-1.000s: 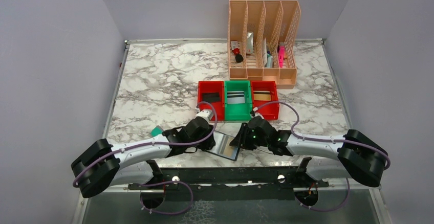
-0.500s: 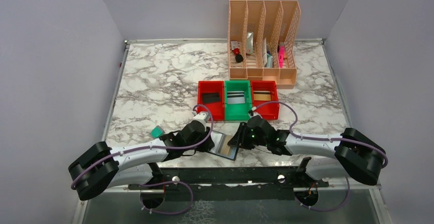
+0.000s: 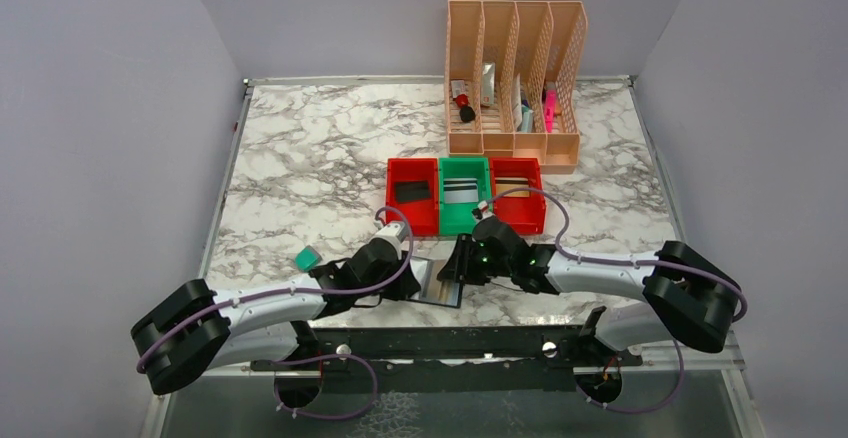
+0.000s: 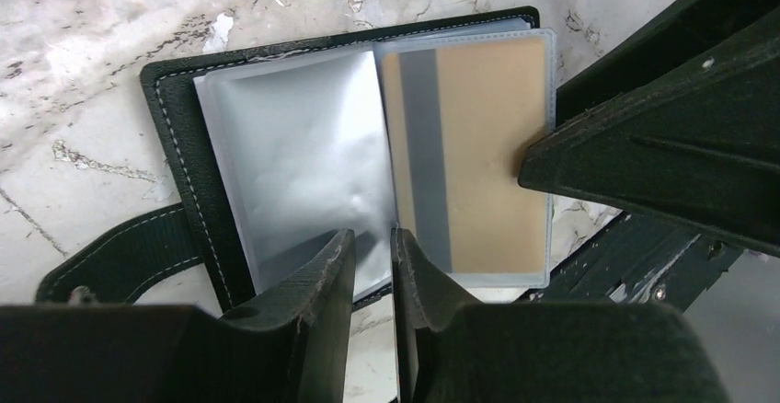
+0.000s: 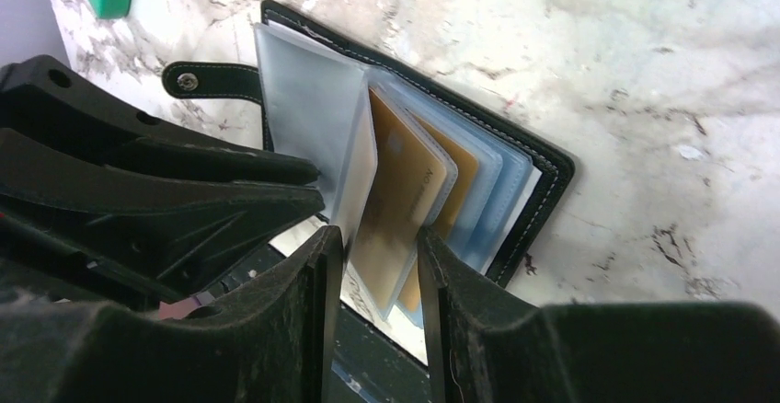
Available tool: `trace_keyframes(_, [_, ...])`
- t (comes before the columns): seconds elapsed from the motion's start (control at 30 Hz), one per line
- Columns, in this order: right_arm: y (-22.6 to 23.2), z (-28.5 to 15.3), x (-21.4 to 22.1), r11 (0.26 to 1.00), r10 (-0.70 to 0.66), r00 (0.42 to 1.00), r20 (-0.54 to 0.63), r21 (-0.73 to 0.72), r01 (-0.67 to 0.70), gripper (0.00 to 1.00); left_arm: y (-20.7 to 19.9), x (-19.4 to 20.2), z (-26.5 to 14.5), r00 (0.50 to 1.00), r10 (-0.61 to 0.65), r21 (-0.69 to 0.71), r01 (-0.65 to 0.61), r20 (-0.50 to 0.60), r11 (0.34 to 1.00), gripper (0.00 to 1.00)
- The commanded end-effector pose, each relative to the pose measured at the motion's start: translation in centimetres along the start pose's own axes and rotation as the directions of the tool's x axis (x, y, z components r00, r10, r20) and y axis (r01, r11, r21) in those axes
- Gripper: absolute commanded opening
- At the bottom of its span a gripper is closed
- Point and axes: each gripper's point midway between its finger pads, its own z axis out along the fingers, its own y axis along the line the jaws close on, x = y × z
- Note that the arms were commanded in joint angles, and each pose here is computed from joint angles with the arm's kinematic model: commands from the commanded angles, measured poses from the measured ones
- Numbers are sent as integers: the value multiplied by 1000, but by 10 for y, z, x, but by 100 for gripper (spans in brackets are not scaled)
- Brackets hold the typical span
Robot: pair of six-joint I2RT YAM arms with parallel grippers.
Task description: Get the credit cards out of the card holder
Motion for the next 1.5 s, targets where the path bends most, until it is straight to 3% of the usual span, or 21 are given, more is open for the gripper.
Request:
trace_keyframes(0.0, [32,0,-3,993,-56,998,-28,-107,53,41,12,22,-2,998,-16,-19,15,-68,1000,25])
trace_keyframes(0.33, [38,-5,-4,987,-98,995,-30,-133,94,49,13,23,-2,998,-18,-18,17,-67,1000,25])
trace_keyframes(0.73, [68,-10,-4,948,-184,983,-28,-270,170,53,16,23,-4,998,-26,-25,24,-53,999,24])
trace_keyframes(0.97, [60,-9,-6,957,-166,986,-11,-244,159,53,23,19,-9,999,-51,-61,49,-20,997,25])
trace_keyframes(1.17, [39,-8,-13,987,-111,994,13,-113,112,53,23,16,-13,998,-57,-61,57,5,997,25])
trace_keyframes(1.47, [29,-20,-24,995,-84,994,71,-41,88,52,34,7,-23,997,-73,-142,77,37,987,25])
